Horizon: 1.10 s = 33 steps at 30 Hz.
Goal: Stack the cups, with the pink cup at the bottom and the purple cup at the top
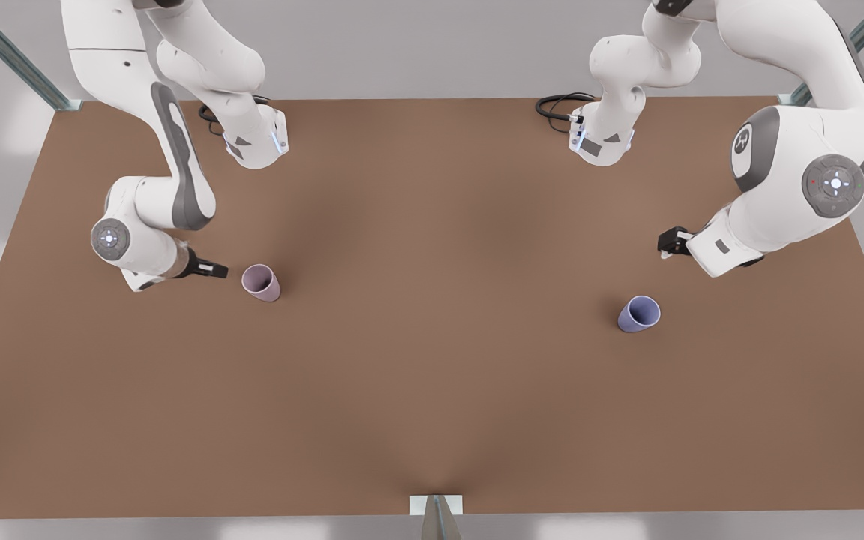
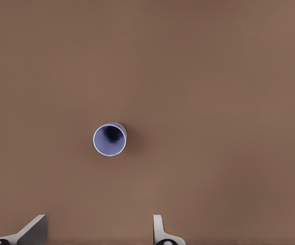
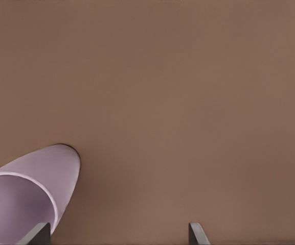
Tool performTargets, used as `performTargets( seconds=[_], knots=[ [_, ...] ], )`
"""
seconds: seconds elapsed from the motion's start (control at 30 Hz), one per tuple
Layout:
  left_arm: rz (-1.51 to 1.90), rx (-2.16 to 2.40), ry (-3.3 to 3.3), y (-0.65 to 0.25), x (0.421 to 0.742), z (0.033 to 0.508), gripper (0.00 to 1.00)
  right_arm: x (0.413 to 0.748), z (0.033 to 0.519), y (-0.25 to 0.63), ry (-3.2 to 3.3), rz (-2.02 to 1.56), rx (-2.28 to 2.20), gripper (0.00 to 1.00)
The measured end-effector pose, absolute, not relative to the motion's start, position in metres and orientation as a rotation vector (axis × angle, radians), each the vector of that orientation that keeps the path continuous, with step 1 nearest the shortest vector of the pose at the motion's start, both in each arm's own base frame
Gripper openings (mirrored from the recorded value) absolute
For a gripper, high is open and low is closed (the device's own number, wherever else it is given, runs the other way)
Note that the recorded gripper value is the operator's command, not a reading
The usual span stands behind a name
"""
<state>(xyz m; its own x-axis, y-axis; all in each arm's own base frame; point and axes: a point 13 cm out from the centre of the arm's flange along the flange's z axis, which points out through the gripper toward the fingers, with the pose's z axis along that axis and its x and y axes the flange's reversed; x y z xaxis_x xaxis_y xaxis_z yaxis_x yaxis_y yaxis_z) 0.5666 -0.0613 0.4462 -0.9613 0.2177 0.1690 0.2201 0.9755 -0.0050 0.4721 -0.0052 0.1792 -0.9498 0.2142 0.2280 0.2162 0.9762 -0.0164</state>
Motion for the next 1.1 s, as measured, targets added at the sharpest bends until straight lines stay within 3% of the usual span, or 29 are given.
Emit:
performTargets(
  seconds=[0.17,0.5,0.53,0.6,0.63,0.7,0.73,0.97,1.1],
  knots=[
    [-0.019,-0.338,-2.954,-0.063,0.567,0.446,1.0,0.473,0.166,0.039,-2.894,-0.002,-0.233,1.0],
    [-0.015,-0.349,-2.953,-0.066,0.566,0.448,1.0,0.462,0.122,0.045,-2.84,-0.004,-0.27,1.0],
    [-0.015,-0.35,-2.953,-0.066,0.566,0.447,1.0,0.462,0.12,0.05,-2.844,-0.003,-0.261,0.89],
    [-0.015,-0.35,-2.952,-0.066,0.566,0.447,1.0,0.463,0.118,0.053,-2.848,-0.003,-0.258,0.45],
    [-0.015,-0.35,-2.952,-0.066,0.565,0.448,1.0,0.464,0.117,0.054,-2.849,-0.004,-0.261,0.35],
    [-0.014,-0.352,-2.951,-0.067,0.564,0.448,1.0,0.464,0.113,0.054,-2.847,-0.005,-0.267,0.25],
    [-0.014,-0.354,-2.95,-0.067,0.564,0.448,1.0,0.463,0.112,0.054,-2.845,-0.005,-0.27,0.22],
    [-0.015,-0.365,-2.948,-0.071,0.562,0.45,1.0,0.467,0.112,0.056,-2.853,-0.016,-0.279,0.21],
    [-0.017,-0.357,-2.938,-0.068,0.564,0.444,1.0,0.494,0.14,0.065,-2.901,-0.029,-0.269,0.21]
  ],
)
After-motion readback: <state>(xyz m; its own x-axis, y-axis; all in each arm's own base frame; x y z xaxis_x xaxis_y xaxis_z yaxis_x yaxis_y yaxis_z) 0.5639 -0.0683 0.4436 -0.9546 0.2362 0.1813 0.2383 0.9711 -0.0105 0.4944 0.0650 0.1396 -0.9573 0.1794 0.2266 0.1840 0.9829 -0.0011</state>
